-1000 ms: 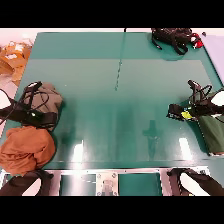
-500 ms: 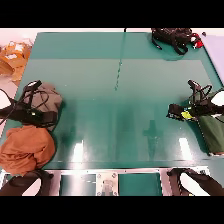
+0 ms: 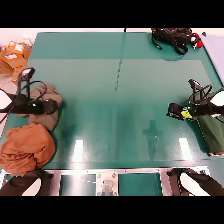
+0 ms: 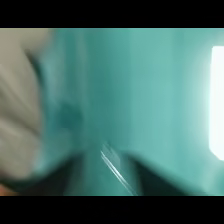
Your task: Fold the shirts.
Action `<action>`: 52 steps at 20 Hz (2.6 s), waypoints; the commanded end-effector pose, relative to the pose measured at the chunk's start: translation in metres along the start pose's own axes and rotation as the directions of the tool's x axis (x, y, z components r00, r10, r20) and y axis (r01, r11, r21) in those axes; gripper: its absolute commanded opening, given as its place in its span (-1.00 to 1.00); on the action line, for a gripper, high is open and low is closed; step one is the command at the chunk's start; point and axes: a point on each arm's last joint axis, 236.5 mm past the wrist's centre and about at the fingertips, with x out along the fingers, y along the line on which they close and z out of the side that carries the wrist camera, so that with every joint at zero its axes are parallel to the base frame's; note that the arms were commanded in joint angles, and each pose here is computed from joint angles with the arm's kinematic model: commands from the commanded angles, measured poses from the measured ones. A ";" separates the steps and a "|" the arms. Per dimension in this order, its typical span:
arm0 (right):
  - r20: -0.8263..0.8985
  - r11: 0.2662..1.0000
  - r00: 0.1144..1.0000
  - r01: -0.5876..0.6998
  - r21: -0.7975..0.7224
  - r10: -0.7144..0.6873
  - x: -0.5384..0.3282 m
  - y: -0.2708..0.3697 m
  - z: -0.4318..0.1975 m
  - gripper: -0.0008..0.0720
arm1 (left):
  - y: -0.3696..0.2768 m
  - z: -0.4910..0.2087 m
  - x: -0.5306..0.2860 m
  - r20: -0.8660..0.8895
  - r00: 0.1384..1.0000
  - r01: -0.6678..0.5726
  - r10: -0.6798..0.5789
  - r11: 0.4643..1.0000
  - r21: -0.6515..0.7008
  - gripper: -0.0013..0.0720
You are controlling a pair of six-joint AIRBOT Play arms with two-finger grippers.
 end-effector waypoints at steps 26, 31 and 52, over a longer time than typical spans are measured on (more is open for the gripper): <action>0.135 1.000 0.990 -0.029 0.009 0.028 -0.007 0.008 0.034 -0.93 | -0.143 0.144 -0.033 0.160 0.958 0.164 -0.238 0.912 0.377 -0.91; 0.106 1.000 0.994 -0.031 0.004 0.031 -0.010 0.010 0.028 -0.93 | -0.273 0.082 -0.028 0.025 0.896 0.384 -0.443 0.802 0.457 -0.91; -0.188 0.950 0.936 -0.272 0.152 0.298 0.103 0.091 -0.127 0.34 | -0.120 0.089 0.083 -0.116 0.958 0.273 -0.263 0.958 0.089 1.00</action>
